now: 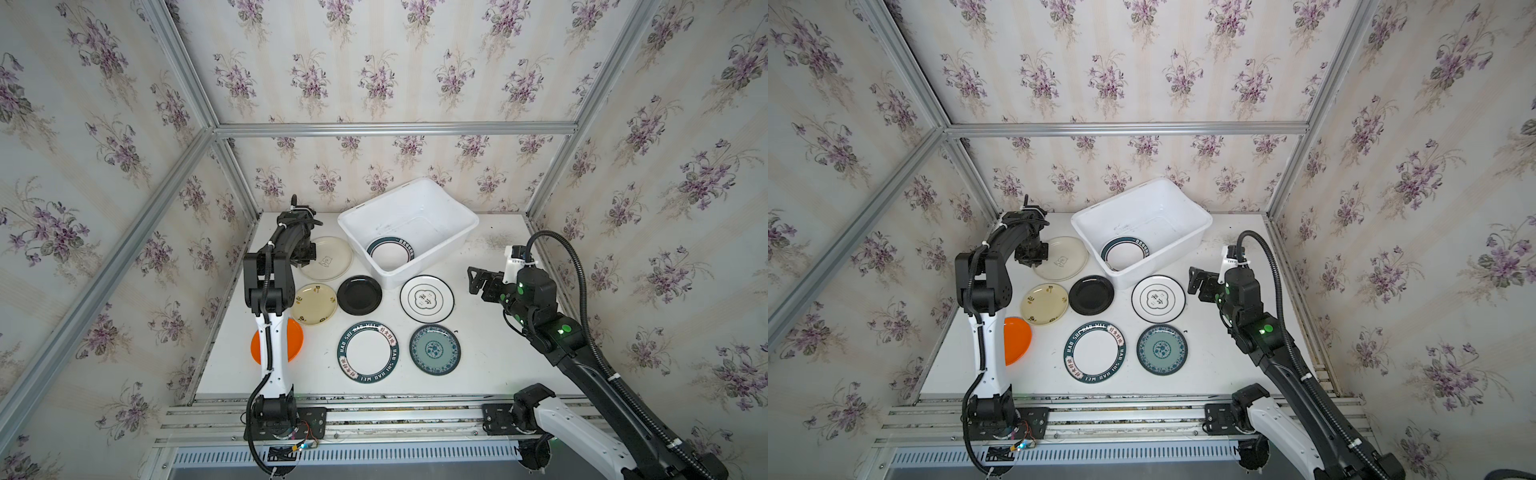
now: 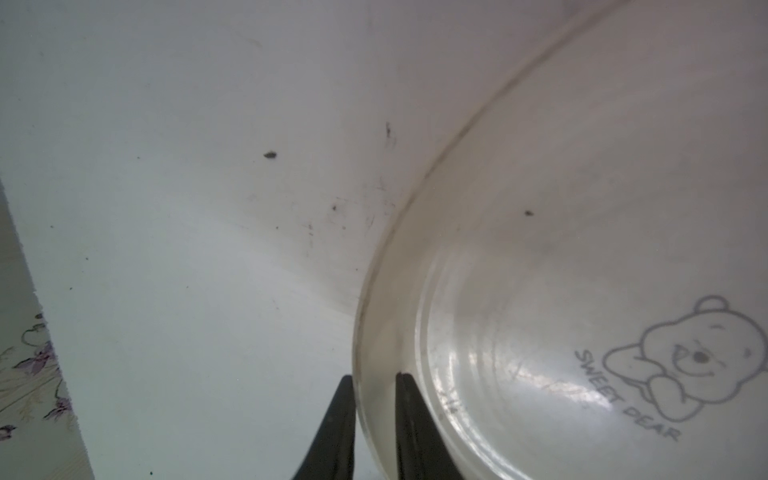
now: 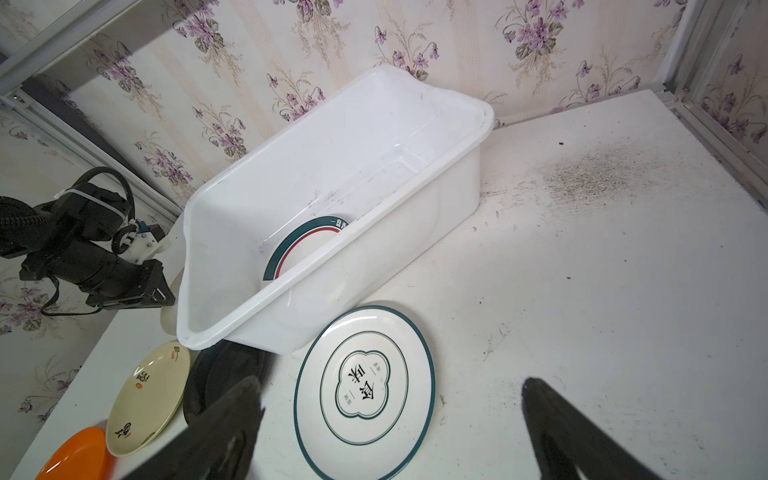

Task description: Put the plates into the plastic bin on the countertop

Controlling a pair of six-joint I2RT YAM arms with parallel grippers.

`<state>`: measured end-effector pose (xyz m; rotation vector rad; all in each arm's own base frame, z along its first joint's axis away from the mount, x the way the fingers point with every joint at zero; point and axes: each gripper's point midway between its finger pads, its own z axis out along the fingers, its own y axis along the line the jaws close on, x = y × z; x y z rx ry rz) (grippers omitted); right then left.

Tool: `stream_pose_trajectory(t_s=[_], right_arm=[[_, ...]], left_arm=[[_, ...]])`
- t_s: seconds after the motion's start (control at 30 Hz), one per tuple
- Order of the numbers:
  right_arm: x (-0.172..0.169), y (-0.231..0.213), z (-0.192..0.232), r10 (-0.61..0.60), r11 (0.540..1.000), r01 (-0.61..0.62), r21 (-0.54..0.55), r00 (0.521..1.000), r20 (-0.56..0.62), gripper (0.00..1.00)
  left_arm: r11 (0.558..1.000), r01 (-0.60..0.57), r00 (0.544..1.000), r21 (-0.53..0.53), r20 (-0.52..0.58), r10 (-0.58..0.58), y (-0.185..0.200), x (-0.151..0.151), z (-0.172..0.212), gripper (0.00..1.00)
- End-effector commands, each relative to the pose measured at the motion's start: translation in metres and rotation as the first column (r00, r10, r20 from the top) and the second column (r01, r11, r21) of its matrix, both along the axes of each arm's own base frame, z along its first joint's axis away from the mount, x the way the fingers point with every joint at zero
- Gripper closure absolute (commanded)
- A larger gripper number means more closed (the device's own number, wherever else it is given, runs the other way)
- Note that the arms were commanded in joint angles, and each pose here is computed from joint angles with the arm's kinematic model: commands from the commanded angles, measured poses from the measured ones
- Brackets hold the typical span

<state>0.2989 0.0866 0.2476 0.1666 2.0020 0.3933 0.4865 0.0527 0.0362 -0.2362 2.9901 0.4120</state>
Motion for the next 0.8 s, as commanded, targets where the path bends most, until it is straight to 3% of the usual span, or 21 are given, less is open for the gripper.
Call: stream_pose_trajectory(t_s=[0.0,0.6,0.77], right_arm=[[0.0011,-0.0036,0.0148,-0.016,1.000,0.016,-0.006,0.999,0.039,0.00],[-0.0011,-0.0106,0.0135,-0.037,0.999,0.038,-0.029,0.999,0.039,0.00],[-0.0012,-0.0109,0.0135,-0.039,0.999,0.040,-0.028,0.998,0.040,0.00]], left_arm=[[1.000,0.017,0.999,0.012,-0.045,-0.016,-0.0011,-0.0054,0.0002,0.81],[1.000,0.015,0.998,0.027,-0.057,-0.014,-0.0020,-0.0056,0.0000,0.90],[1.000,0.012,0.999,0.028,-0.052,-0.011,-0.0006,-0.0043,0.0006,0.96]])
